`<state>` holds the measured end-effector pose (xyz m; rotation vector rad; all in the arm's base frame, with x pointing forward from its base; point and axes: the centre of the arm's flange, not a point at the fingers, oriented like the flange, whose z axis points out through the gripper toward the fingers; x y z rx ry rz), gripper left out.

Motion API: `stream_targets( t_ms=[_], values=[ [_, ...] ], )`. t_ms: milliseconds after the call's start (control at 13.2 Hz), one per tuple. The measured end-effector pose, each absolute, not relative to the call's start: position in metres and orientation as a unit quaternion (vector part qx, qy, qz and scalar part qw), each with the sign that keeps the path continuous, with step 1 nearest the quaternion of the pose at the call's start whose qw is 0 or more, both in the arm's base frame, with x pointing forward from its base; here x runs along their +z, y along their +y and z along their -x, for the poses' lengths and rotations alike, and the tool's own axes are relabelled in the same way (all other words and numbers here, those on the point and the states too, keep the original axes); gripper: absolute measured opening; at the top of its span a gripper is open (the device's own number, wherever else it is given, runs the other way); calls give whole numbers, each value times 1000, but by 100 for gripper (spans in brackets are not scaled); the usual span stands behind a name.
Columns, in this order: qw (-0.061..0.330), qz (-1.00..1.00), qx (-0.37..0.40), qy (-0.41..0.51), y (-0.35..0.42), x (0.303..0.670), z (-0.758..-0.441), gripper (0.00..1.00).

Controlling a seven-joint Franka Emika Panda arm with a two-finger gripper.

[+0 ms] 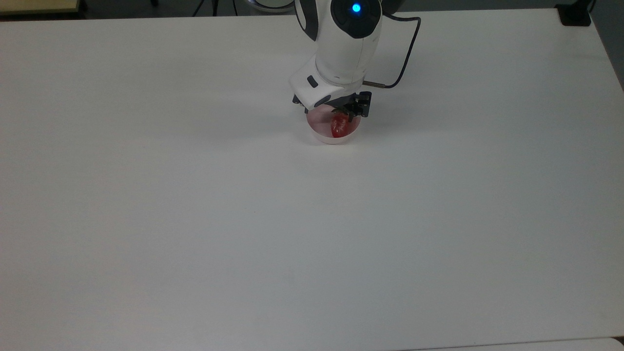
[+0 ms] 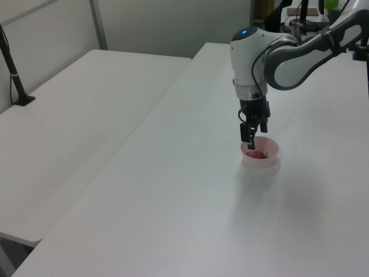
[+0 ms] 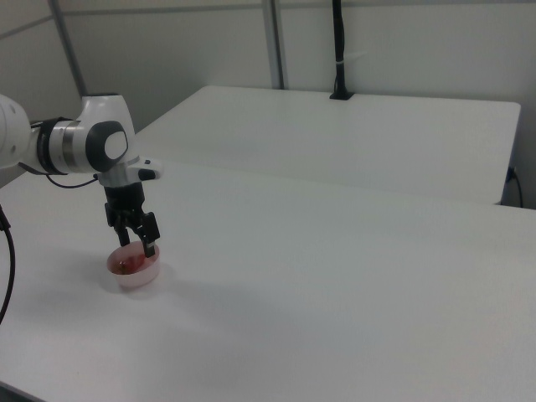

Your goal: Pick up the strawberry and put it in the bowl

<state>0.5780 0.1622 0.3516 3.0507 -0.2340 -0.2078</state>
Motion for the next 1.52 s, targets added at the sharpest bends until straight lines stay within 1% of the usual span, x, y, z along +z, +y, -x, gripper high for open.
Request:
stream_targets(
  t_ms=[152, 303, 455, 607, 758, 910, 1289, 1365, 1516],
  values=[
    [35, -995, -59, -79, 162, 360, -582, 100],
    [35, -995, -44, -85, 160, 381, -586, 100],
    [45, -993, -34, -100, 146, 418, -583, 100],
    [62, -992, -32, -107, 131, 441, -578, 100],
    [75, -989, -26, -123, 112, 473, -572, 100],
    [82, -985, -23, -152, 85, 515, -565, 100],
    [78, -978, 8, -193, 39, 565, -552, 100],
    [77, -979, 12, -188, 28, 572, -550, 100],
    [76, -986, 15, -147, 8, 582, -547, 100]
  ],
)
